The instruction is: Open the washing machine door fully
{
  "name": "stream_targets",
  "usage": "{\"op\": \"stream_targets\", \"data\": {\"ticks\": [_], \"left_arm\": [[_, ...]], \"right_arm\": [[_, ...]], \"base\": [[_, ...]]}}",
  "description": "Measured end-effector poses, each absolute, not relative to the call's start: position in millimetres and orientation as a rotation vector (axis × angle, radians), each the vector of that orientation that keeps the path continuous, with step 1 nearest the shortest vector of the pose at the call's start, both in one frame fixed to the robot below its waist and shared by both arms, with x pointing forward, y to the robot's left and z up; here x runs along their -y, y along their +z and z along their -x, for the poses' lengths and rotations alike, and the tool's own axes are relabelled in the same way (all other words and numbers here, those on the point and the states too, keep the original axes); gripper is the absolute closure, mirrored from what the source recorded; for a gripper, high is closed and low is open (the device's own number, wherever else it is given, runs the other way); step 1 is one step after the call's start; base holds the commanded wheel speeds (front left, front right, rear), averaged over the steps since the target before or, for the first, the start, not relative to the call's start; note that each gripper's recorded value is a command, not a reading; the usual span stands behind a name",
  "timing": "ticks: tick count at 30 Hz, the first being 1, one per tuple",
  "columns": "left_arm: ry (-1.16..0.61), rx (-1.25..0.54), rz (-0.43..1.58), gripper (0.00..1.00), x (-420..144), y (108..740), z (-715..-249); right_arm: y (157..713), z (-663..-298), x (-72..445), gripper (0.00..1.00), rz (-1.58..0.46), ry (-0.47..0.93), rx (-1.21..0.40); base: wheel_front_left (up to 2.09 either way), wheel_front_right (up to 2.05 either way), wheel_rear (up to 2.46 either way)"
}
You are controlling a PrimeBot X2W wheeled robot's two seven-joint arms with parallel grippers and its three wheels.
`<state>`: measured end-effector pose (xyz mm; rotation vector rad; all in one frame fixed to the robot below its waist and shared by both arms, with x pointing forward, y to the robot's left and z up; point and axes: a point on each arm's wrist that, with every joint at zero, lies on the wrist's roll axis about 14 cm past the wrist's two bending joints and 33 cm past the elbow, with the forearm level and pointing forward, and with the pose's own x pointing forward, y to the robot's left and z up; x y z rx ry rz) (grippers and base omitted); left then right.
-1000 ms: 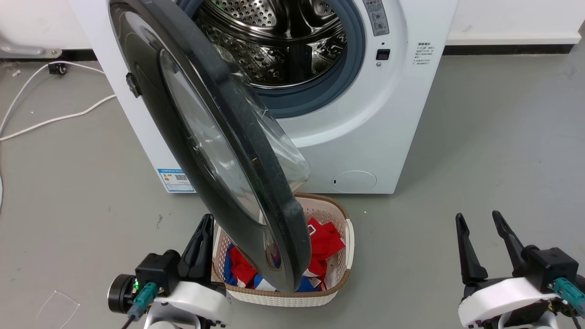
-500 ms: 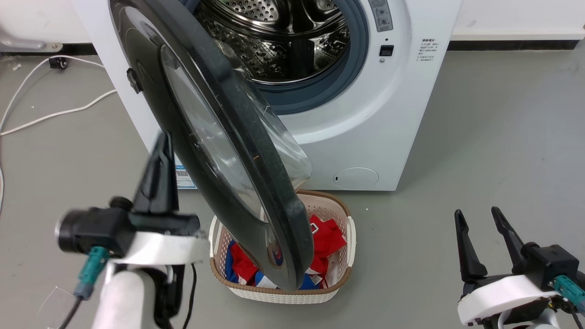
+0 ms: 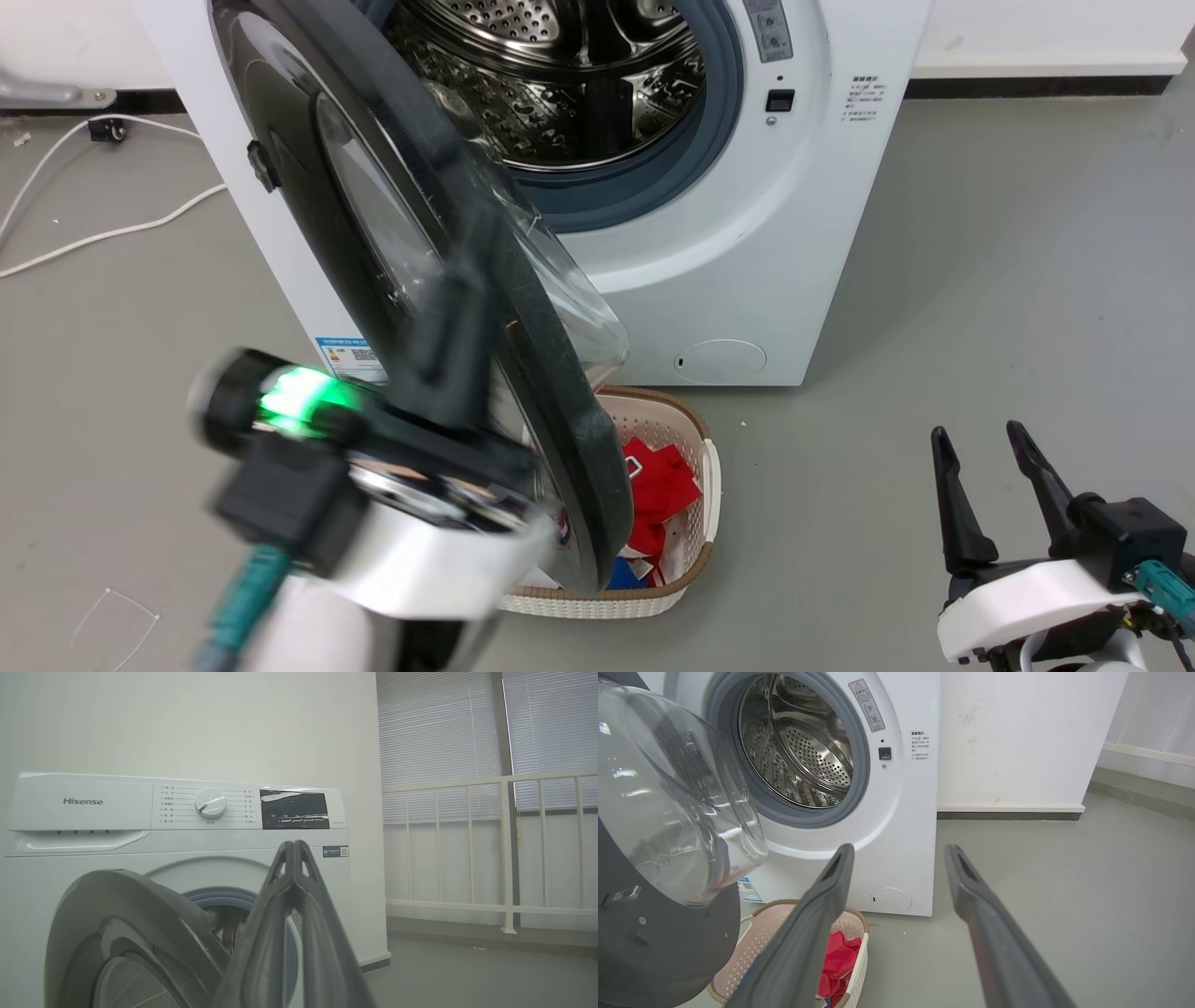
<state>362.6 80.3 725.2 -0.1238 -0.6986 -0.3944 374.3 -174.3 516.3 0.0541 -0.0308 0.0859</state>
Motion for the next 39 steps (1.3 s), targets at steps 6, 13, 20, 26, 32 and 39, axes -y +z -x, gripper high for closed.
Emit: {"op": "stream_targets", "data": {"ticks": [6,13,20,26,32,39], "left_arm": [[-0.596,0.471,0.200,1.00,-22,683,-350],[-0.786,0.240,0.267,1.00,30,637,-319],[-0.840,-0.001,0.239,1.00,49,569,-302],[-0.695,-0.060,0.210,1.00,26,536,-326],[-0.587,-0.039,0.207,1.00,7,533,-352],[-0.544,-0.057,0.220,1.00,2,527,-363]], "right_arm": [[511,-375,177,0.00,-0.054,0.078,0.014],[509,-376,178,0.00,-0.055,0.074,0.005],[508,-375,178,0.00,-0.058,0.074,0.001],[504,-374,179,0.00,-0.067,0.071,-0.009],[500,-373,181,0.00,-0.076,0.063,-0.019],[496,-374,181,0.00,-0.081,0.063,-0.030]], "base": [[0.00,0.00,0.00],[0.00,0.00,0.00],[0.00,0.00,0.00],[0.00,0.00,0.00],[0.00,0.00,0.00],[0.00,0.00,0.00]]}}
